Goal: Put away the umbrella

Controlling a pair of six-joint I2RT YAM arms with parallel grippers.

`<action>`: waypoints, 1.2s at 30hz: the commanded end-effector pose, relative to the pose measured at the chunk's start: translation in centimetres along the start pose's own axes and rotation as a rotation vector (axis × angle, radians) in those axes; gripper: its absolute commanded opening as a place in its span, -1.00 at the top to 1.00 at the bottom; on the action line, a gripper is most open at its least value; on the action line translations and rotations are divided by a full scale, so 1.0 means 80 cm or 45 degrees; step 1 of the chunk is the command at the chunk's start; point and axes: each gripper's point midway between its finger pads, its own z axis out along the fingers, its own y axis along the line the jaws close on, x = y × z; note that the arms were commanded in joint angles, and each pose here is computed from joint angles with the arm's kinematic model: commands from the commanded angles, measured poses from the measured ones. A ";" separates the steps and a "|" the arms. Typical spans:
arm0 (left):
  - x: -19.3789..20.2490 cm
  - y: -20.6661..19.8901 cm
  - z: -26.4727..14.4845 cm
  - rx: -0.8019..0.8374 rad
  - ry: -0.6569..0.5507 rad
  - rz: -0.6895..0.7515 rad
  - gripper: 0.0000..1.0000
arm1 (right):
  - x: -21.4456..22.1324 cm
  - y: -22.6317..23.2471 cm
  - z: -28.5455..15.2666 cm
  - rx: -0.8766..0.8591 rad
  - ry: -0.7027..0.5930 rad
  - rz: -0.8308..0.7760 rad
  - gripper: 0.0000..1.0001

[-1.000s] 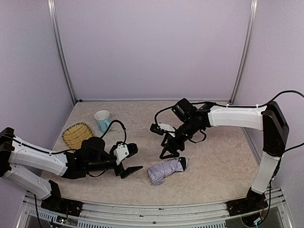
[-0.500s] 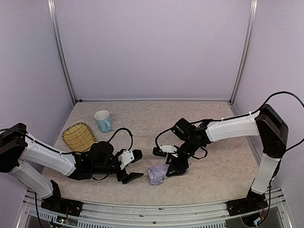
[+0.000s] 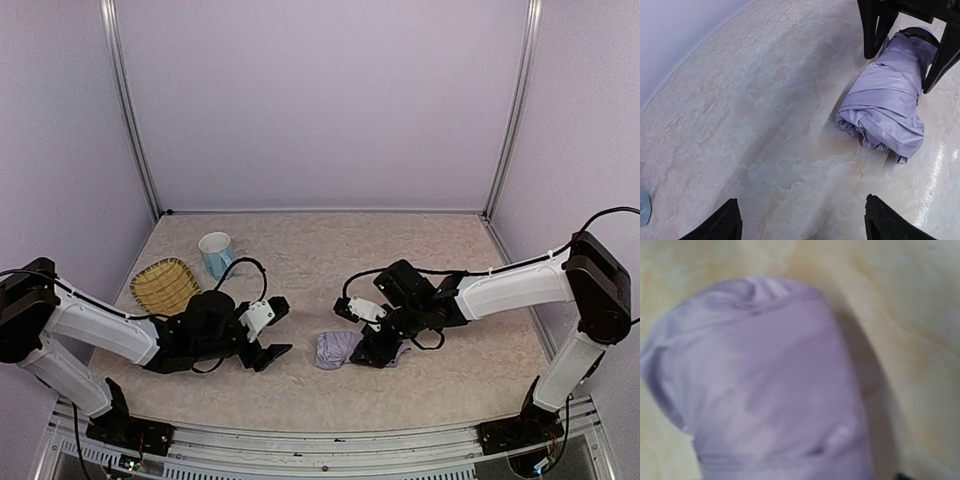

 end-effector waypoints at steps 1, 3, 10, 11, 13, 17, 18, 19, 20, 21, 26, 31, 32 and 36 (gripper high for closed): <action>-0.044 0.028 -0.013 -0.106 -0.126 -0.055 -0.66 | -0.033 -0.009 -0.032 0.082 -0.122 0.001 -0.83; -0.057 0.041 -0.025 -0.143 -0.176 -0.095 -0.69 | -0.067 -0.018 -0.067 0.113 -0.260 -0.001 -1.00; -0.105 0.136 -0.102 -0.453 -0.376 -0.357 -0.81 | -0.081 -0.180 -0.229 0.459 -0.699 0.468 -1.00; -0.102 0.156 -0.116 -0.529 -0.384 -0.412 -0.83 | -0.064 -0.206 -0.248 0.532 -0.728 0.548 -1.00; -0.095 0.204 -0.150 -0.706 -0.420 -0.542 -0.87 | -0.030 -0.245 -0.284 0.635 -0.806 0.687 -1.00; -0.051 0.296 -0.221 -1.047 -0.479 -0.776 -0.95 | 0.035 -0.288 -0.336 0.818 -0.937 0.841 -1.00; -0.041 0.314 -0.234 -1.097 -0.491 -0.813 -0.96 | 0.047 -0.294 -0.344 0.863 -0.954 0.858 -1.00; -0.031 0.329 -0.244 -1.138 -0.498 -0.845 -0.97 | 0.060 -0.300 -0.349 0.915 -0.953 0.874 -1.00; -0.020 0.345 -0.249 -1.170 -0.492 -0.874 -0.98 | 0.070 -0.305 -0.352 0.966 -0.948 0.886 -1.00; -0.003 0.362 -0.256 -1.215 -0.474 -0.913 -0.98 | 0.080 -0.309 -0.353 1.014 -0.936 0.892 -1.00; 0.071 0.417 -0.263 -1.462 -0.342 -0.985 -0.98 | 0.128 -0.324 -0.367 1.317 -0.948 0.948 -1.00; 0.076 0.423 -0.263 -1.471 -0.423 -0.869 -0.98 | 0.157 -0.319 -0.366 1.447 -1.013 0.945 -1.00; 0.079 0.423 -0.261 -1.473 -0.406 -0.847 -0.98 | 0.162 -0.318 -0.362 1.451 -1.018 0.952 -1.00; 0.102 0.418 -0.262 -1.511 -0.360 -0.858 -0.98 | 0.182 -0.321 -0.354 1.488 -1.021 1.049 -1.00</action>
